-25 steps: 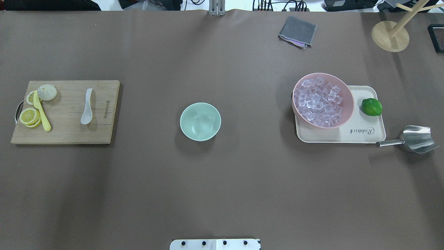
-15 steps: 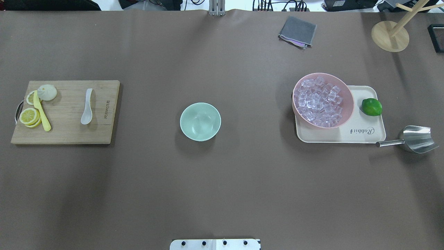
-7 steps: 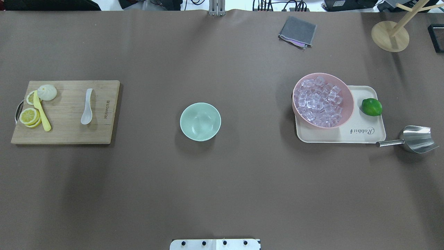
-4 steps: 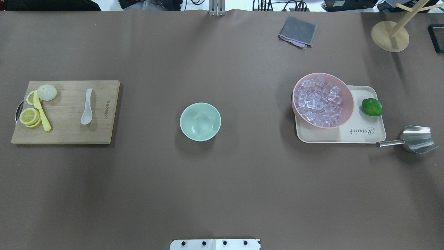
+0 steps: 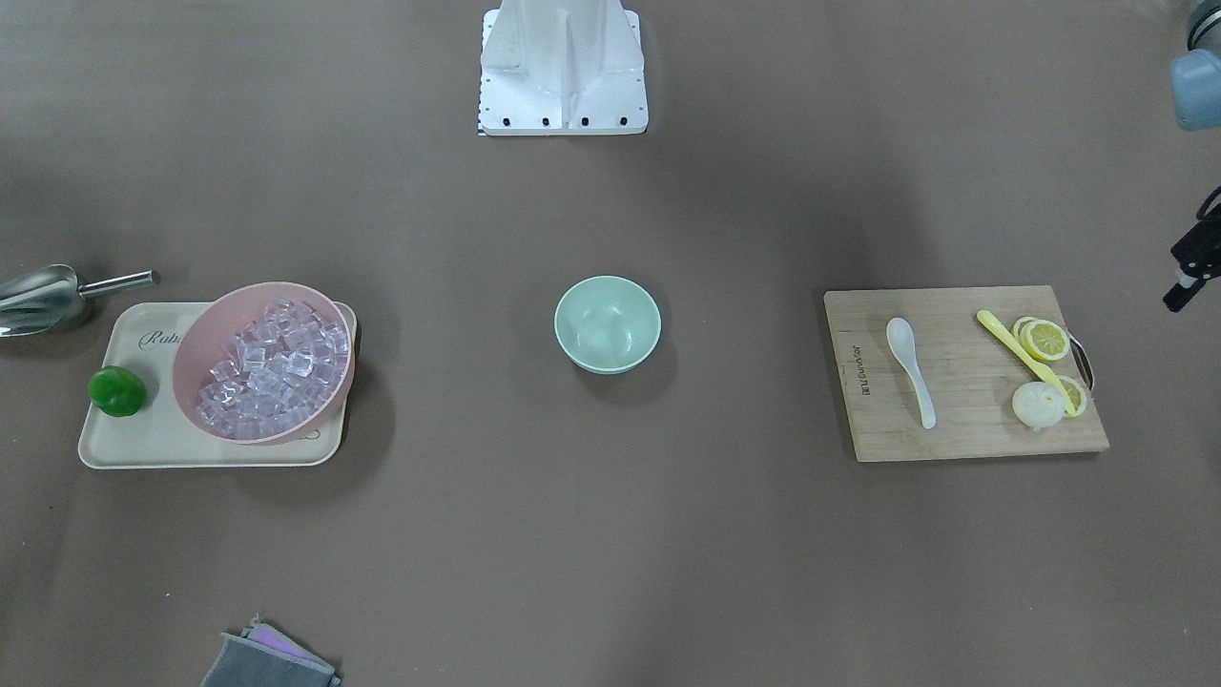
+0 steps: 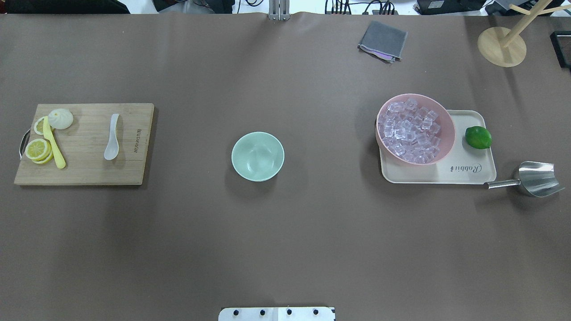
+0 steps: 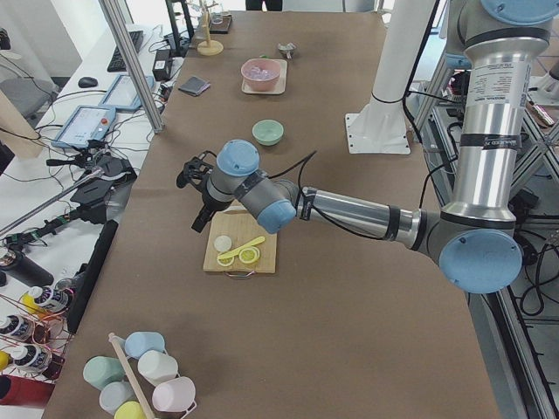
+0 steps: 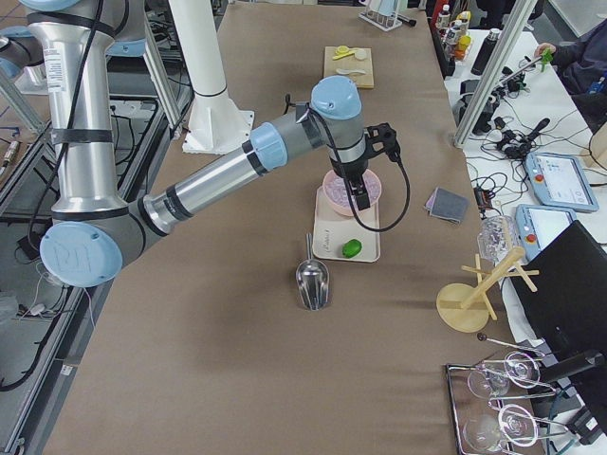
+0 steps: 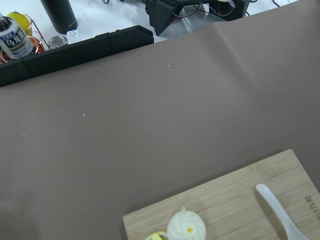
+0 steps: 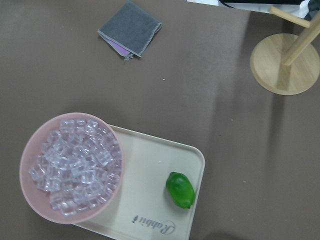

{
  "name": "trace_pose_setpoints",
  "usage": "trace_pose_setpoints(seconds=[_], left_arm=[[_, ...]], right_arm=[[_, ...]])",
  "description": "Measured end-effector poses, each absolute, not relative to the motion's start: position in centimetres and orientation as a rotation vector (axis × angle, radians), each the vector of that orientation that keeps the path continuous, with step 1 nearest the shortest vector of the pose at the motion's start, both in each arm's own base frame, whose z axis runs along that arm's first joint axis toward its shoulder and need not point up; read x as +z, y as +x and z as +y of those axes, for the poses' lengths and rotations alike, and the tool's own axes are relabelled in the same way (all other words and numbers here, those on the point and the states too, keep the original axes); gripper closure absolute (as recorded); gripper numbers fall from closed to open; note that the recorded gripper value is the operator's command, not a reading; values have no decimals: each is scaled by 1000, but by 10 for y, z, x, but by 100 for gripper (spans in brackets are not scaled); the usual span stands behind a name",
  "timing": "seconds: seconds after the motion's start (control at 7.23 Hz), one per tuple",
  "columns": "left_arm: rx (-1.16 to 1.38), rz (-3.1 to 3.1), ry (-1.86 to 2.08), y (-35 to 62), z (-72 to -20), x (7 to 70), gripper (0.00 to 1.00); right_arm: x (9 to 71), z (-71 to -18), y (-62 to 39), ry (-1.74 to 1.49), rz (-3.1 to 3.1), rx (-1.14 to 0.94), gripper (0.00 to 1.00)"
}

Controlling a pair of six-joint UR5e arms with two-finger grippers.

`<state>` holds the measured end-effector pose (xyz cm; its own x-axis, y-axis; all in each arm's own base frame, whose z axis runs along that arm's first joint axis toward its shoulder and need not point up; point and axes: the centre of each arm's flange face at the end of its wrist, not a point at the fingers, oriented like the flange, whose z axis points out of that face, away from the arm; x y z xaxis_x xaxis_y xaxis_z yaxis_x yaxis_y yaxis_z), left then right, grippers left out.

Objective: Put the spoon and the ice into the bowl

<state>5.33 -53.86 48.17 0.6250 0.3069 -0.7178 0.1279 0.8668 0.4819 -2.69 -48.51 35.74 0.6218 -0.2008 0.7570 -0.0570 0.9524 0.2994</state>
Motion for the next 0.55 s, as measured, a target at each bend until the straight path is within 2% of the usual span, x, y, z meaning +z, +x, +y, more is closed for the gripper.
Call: trace_pose_setpoints(seconds=[0.55], left_arm=[[9, 930, 445, 144, -549, 454, 3]], right_arm=[[304, -480, -188, 241, -793, 108, 2]])
